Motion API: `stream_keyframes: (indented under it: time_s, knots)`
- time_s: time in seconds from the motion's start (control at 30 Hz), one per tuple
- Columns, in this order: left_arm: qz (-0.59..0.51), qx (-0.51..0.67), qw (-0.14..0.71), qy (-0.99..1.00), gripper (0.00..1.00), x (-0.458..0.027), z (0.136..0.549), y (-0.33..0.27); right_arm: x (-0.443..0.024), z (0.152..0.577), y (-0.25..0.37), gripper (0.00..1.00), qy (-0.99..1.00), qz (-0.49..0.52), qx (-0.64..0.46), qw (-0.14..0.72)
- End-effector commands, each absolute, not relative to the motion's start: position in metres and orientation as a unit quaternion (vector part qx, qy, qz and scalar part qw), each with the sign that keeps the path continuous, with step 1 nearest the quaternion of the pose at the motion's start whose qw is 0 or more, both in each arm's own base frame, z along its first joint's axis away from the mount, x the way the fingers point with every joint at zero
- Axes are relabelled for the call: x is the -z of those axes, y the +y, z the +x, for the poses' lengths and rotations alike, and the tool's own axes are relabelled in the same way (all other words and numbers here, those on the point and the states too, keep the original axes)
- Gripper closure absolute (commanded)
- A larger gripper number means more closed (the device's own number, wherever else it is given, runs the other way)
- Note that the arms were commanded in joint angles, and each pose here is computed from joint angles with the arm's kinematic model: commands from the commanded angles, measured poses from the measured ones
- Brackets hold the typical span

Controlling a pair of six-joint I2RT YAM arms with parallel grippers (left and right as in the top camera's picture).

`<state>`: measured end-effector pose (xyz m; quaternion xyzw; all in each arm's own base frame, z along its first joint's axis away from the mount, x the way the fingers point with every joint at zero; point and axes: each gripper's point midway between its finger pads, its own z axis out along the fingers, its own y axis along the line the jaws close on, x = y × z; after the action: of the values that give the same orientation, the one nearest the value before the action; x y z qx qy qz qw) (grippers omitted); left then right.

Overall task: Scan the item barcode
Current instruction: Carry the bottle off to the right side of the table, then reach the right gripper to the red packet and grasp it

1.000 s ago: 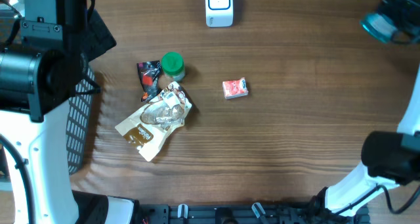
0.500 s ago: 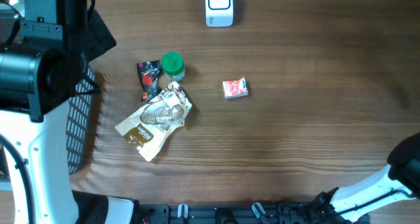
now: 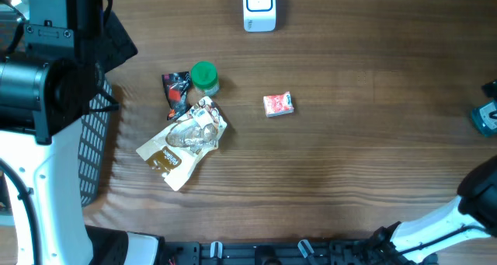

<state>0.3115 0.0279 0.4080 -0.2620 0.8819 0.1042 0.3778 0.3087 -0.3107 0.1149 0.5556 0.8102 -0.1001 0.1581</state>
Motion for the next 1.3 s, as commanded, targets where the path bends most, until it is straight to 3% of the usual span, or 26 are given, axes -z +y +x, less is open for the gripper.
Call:
stream_keyframes:
  time_s: [0.0, 0.03, 0.13, 0.2, 0.33, 0.4, 0.5, 0.57, 0.7, 0.87, 1.07, 1.27]
  knots:
    - [-0.274, -0.099, 0.384, 0.876, 0.00, -0.411, 0.310, 0.030, -0.221, 0.310, -0.298, 0.00, 0.794, 0.540, 0.100, 0.261]
    - [-0.274, -0.099, 0.384, 0.876, 0.00, -0.411, 0.310, 0.030, -0.235, 0.308, -0.290, 0.00, 0.795, 0.535, 0.094, 0.271]
    - [-0.274, -0.099, 0.384, 0.876, 0.00, -0.411, 0.310, 0.030, -0.303, 0.328, -0.183, 0.00, 0.840, 0.421, -0.033, 0.341]
    - [-0.274, -0.099, 0.384, 0.876, 0.00, -0.411, 0.310, 0.030, -0.311, 0.353, -0.116, 0.00, 0.878, 0.326, -0.050, 0.348]
    - [-0.274, -0.099, 0.384, 0.876, 0.00, -0.411, 0.310, 0.030, -0.262, 0.419, 0.047, 0.00, 0.947, 0.027, -0.067, 0.312]
    - [-0.274, -0.099, 0.384, 0.876, 0.00, -0.411, 0.310, 0.030, -0.210, 0.439, 0.076, 0.00, 0.963, 0.007, -0.027, 0.268]
    - [-0.274, -0.099, 0.384, 0.876, 0.00, -0.411, 0.310, 0.030, -0.125, 0.435, 0.139, 0.00, 0.982, -0.052, -0.095, 0.155]
    - [-0.274, -0.099, 0.384, 0.876, 0.00, -0.411, 0.310, 0.030, -0.097, 0.428, 0.163, 0.00, 0.984, -0.094, -0.087, 0.126]
    - [-0.274, -0.099, 0.384, 0.876, 0.00, -0.411, 0.310, 0.030, -0.082, 0.407, 0.209, 0.00, 0.980, -0.141, -0.089, 0.111]
    - [-0.274, -0.099, 0.384, 0.876, 0.00, -0.411, 0.310, 0.030, -0.050, 0.398, 0.189, 0.00, 0.990, -0.086, -0.005, 0.113]
    - [-0.274, -0.099, 0.384, 0.876, 0.00, -0.411, 0.310, 0.030, -0.040, 0.384, 0.207, 0.00, 0.988, -0.120, -0.059, 0.082]
    - [-0.274, -0.099, 0.384, 0.876, 0.00, -0.411, 0.310, 0.030, 0.004, 0.374, 0.202, 0.00, 0.993, -0.108, -0.040, 0.030]
